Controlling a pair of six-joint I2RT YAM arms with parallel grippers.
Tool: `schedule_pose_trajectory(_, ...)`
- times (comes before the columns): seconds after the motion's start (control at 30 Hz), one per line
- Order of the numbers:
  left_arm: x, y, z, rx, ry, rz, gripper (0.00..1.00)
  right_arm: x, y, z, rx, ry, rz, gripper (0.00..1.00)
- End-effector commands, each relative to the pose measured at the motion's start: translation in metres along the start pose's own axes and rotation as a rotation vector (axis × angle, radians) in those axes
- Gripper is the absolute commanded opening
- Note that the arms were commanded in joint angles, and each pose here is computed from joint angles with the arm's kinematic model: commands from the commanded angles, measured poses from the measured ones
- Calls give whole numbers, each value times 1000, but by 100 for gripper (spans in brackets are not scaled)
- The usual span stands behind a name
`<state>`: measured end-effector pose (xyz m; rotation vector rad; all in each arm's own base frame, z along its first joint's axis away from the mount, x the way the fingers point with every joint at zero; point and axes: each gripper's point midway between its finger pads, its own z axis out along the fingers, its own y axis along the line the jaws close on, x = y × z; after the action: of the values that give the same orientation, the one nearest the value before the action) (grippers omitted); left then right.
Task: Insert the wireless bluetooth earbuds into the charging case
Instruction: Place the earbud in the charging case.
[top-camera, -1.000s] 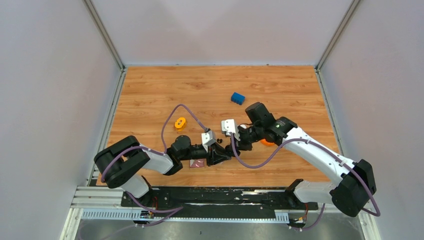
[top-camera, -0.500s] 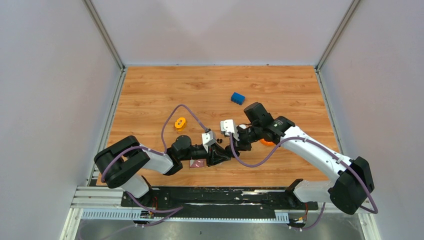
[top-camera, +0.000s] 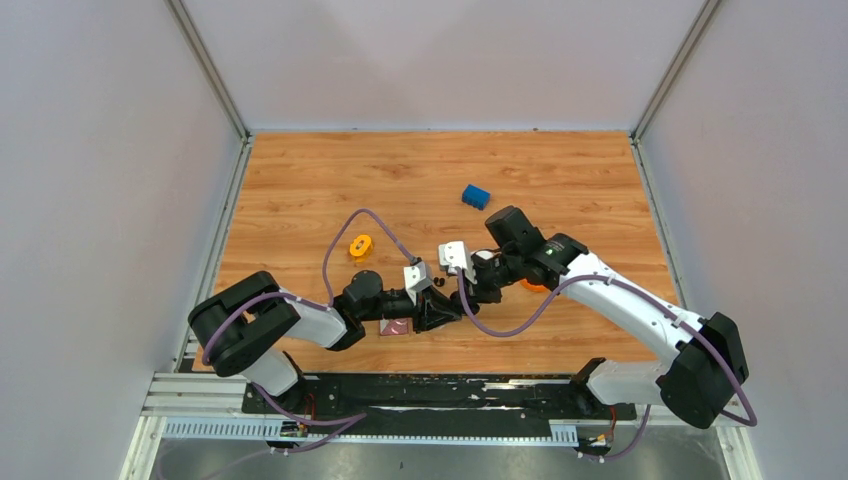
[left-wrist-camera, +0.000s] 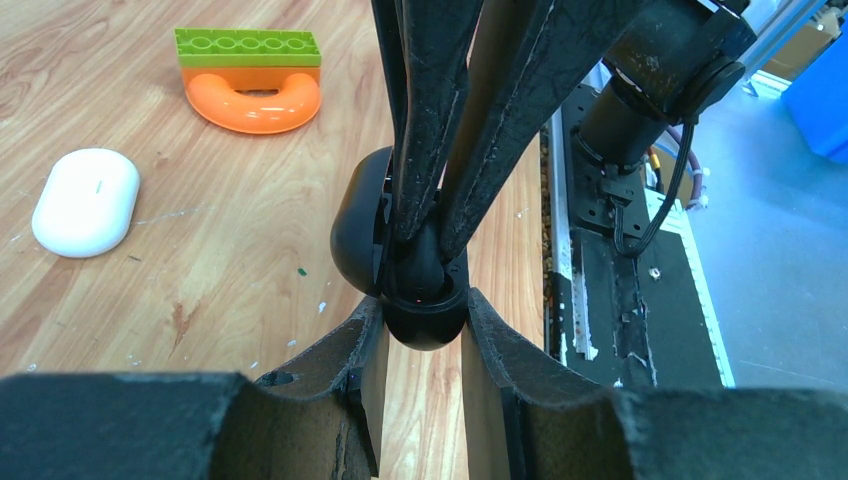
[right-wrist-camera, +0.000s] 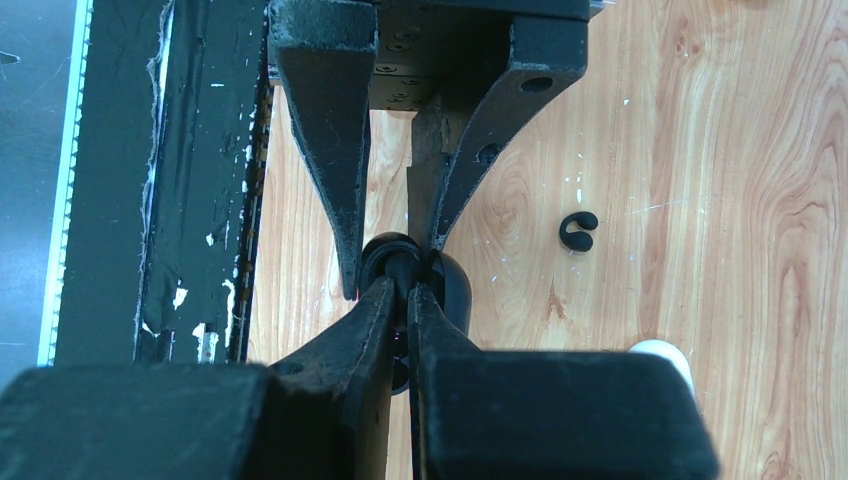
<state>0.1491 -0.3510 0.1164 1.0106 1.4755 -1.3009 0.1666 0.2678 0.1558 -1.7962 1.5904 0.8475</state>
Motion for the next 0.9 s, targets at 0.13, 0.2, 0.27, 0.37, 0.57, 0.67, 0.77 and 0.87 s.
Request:
schedule_pose_trajectory(0.13,-32,-8,6,40,-105,85,0,3,-1,5,4,2,-14,19)
schedule_pose_trajectory(0.2,-32,-7,6,39,-104,85,0,2,-1,3,9,5,-15,22)
schedule_pose_trajectory(0.27,-32,-8,6,40,-104,84,0,0,-1,1,17,-2,-23,24)
schedule_pose_trajectory(0.37,-31,-8,6,41,-102,82,0,-8,0,-5,23,-27,-33,27)
schedule_pose_trajectory(0.57,-31,-8,6,42,-101,82,0,-19,1,-16,56,-50,-62,30)
schedule_pose_trajectory(0.67,-31,-7,7,40,-101,81,0,-25,3,-24,62,-72,-74,30)
schedule_pose_trajectory(0.77,-31,-7,7,40,-99,80,0,-36,11,-34,37,-124,-91,30)
schedule_pose_trajectory(0.87,-30,-6,7,34,-97,78,0,-46,22,-47,-6,-165,-117,30)
